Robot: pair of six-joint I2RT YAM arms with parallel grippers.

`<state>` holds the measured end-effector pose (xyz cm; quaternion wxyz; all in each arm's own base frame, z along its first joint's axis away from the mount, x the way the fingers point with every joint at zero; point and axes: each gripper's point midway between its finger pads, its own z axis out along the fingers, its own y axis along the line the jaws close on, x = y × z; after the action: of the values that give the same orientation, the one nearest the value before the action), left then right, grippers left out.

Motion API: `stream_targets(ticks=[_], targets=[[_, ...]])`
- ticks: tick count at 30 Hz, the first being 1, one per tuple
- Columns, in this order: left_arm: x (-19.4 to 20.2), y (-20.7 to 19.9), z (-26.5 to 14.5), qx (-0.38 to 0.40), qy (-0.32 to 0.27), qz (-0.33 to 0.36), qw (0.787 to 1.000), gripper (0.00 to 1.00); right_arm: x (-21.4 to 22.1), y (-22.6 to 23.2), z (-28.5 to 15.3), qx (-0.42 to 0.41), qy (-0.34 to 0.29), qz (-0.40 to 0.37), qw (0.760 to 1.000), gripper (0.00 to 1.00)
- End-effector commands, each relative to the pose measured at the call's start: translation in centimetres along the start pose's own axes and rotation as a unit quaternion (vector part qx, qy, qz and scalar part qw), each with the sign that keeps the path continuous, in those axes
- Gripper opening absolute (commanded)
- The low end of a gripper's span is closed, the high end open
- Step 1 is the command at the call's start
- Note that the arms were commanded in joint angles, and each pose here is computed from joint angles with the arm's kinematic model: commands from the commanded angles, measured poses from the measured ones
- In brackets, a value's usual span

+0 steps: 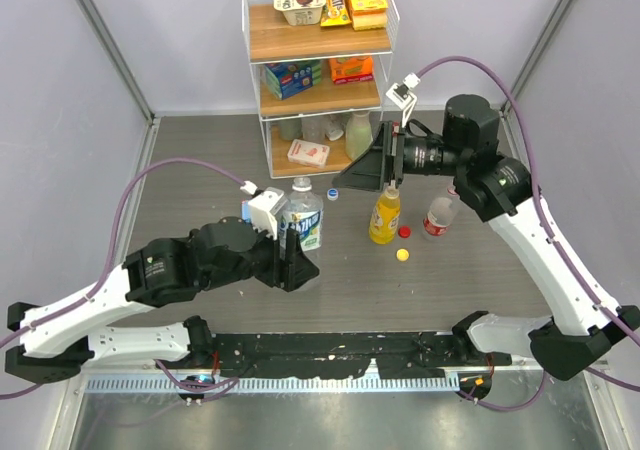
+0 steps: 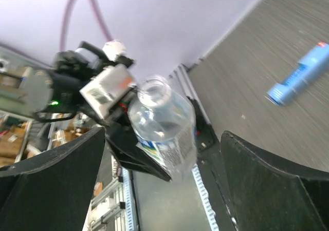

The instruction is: Unscrew the bottle caps

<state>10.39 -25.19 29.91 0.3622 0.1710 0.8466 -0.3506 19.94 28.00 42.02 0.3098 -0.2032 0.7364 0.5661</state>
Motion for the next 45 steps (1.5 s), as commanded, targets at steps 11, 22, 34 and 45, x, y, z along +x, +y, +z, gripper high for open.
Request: stream_targets(ticks=[11,22,34,45], targets=[[-1.4,-6.5,1.6,0.126,0.015,0.026,0.992,0.0,-1.3,4.9,0.1,-0.143,-0.006,-0.031,0.989,0.86],[-1.8,-7.5,1.8,0.144,0.017,0.032,0.989,0.0,0.5,2.7,0.2,-0.102,0.02,-0.04,0.994,0.84],[-2.2,-7.8,2.3,0.143,0.009,0.032,0.989,0.0,1.9,3.5,0.2,-0.133,0.052,-0.045,0.989,0.62],[-2.7,-7.1,2.2,0.125,-0.006,0.03,0.992,0.61,2.0,3.2,0.6,-0.135,0.061,-0.045,0.988,0.04]])
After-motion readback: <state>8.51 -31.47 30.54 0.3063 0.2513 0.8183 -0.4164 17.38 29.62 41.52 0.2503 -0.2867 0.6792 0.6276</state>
